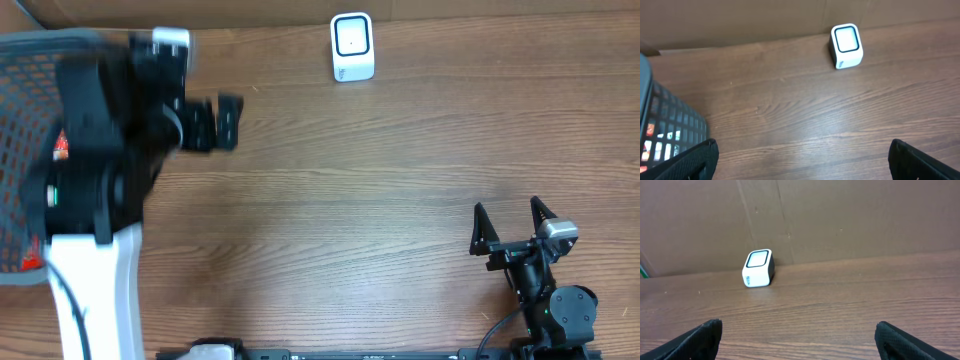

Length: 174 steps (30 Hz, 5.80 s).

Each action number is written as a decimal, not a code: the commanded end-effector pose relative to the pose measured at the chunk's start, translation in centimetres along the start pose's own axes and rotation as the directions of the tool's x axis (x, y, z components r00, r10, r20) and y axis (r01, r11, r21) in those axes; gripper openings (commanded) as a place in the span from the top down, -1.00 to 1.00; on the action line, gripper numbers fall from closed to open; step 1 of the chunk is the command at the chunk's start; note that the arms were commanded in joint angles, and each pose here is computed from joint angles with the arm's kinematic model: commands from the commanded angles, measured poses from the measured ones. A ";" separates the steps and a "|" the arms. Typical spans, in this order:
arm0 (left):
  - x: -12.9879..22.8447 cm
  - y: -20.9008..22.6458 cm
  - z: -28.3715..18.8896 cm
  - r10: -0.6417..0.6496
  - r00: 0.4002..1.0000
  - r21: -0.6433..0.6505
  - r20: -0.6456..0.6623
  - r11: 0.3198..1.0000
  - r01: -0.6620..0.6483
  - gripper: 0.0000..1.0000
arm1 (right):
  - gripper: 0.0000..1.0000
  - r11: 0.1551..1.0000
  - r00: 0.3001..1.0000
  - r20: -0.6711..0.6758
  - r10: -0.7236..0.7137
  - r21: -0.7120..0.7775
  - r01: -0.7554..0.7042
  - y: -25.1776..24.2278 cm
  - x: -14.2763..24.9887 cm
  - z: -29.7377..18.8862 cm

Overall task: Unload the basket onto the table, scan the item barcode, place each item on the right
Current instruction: 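Reach the left gripper into the basket and grasp the teal wipes packet, then carry the teal packet to the table center and release it, then reach the left gripper into the basket and grasp the white tube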

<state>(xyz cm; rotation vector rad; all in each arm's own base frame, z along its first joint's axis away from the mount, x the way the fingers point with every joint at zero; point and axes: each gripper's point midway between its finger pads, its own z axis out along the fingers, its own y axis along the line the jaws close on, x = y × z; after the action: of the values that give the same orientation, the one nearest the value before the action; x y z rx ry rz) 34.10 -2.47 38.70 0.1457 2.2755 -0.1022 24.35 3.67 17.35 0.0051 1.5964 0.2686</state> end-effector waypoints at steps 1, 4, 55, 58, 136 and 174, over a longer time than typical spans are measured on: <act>-1.4 2.3 2.0 -0.083 0.996 -0.088 -0.042 0.993 0.079 -1.00 | -1.00 1.000 1.000 0.001 0.001 0.008 -0.001 -0.2 0.2 0.0; -1.8 8.7 0.4 -0.347 0.935 -0.327 0.068 0.878 0.349 -1.00 | -1.00 1.000 1.000 0.001 0.001 0.008 -0.001 -0.2 0.3 0.0; 30.6 31.4 11.2 -0.794 0.378 -0.651 -0.476 0.608 0.455 -1.00 | -1.00 1.000 1.000 0.001 0.001 0.008 -0.001 -0.2 0.3 0.0; 31.6 30.8 11.7 -0.791 0.343 -0.646 -0.506 0.612 0.456 -0.76 | -1.00 1.000 1.000 0.001 0.001 0.008 -0.001 -0.2 0.3 0.0; 6.8 -21.0 20.7 0.245 0.816 0.272 -0.524 0.956 -0.112 -1.00 | -1.00 1.000 1.000 0.001 0.001 0.008 -0.001 -0.2 0.3 0.0; 18.4 32.9 8.3 -0.783 0.572 -0.533 -0.244 0.601 0.596 -1.00 | -1.00 1.000 1.000 0.001 0.001 0.008 -0.001 -0.2 0.3 0.0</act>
<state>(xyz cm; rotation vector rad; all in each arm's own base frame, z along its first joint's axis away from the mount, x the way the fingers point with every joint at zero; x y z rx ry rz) 32.12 32.09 22.46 -1.2634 2.4753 0.0773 24.35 3.68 17.34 0.0045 1.5968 0.2686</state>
